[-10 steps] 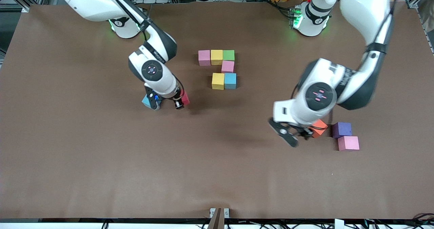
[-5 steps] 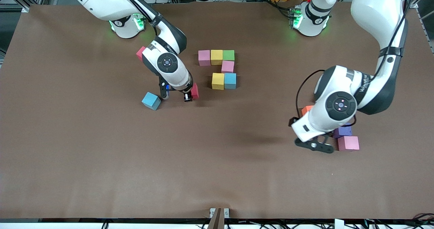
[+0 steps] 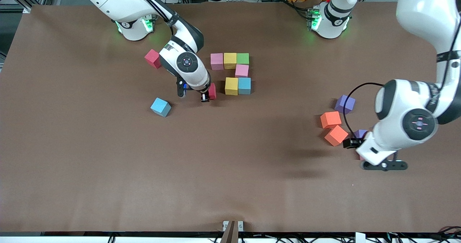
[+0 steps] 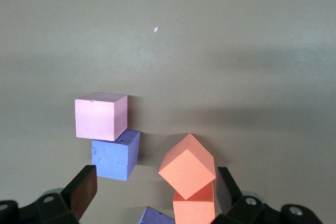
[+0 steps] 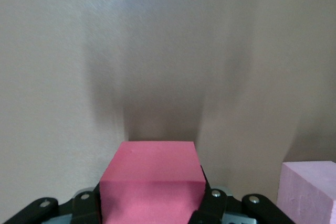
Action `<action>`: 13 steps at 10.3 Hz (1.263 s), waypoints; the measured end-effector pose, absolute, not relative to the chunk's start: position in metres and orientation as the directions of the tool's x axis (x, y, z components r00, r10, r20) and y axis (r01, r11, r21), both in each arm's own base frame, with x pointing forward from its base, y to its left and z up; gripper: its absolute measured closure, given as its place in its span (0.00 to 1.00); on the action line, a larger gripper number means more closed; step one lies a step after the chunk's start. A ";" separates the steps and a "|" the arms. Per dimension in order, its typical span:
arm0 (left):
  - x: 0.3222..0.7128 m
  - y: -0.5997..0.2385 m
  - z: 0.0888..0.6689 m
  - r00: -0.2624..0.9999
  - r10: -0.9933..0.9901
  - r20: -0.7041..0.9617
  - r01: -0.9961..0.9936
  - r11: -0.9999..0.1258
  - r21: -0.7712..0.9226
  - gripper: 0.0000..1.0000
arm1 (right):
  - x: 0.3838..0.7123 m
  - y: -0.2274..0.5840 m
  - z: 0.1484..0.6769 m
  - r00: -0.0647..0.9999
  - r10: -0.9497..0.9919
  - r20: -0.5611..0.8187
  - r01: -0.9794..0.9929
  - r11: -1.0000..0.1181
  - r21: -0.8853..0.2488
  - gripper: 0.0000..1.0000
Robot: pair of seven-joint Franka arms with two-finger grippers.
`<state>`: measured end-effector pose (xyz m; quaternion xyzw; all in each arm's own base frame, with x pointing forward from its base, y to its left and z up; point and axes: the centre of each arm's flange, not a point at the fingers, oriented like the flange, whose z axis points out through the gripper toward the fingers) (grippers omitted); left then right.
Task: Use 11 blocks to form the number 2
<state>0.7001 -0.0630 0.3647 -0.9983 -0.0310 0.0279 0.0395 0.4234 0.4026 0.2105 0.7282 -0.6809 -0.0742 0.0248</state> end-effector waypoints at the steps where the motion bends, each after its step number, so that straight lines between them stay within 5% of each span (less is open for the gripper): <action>1: 0.699 -0.041 0.358 0.987 0.140 -0.078 0.138 -0.990 -0.034 0.00 | 0.421 0.406 0.211 0.055 -0.995 -0.078 -0.989 -0.065 0.133 0.39; 4: 0.686 -0.001 0.344 0.948 0.300 -0.104 0.300 -0.954 -0.013 0.00 | 0.417 0.412 0.211 0.037 -0.995 -0.089 -0.991 -0.048 0.123 0.39; 13: 0.650 -0.060 0.296 0.832 0.552 -0.054 0.552 -0.834 -0.001 0.00 | 0.408 0.417 0.203 0.010 -0.994 -0.106 -0.992 -0.023 0.122 0.39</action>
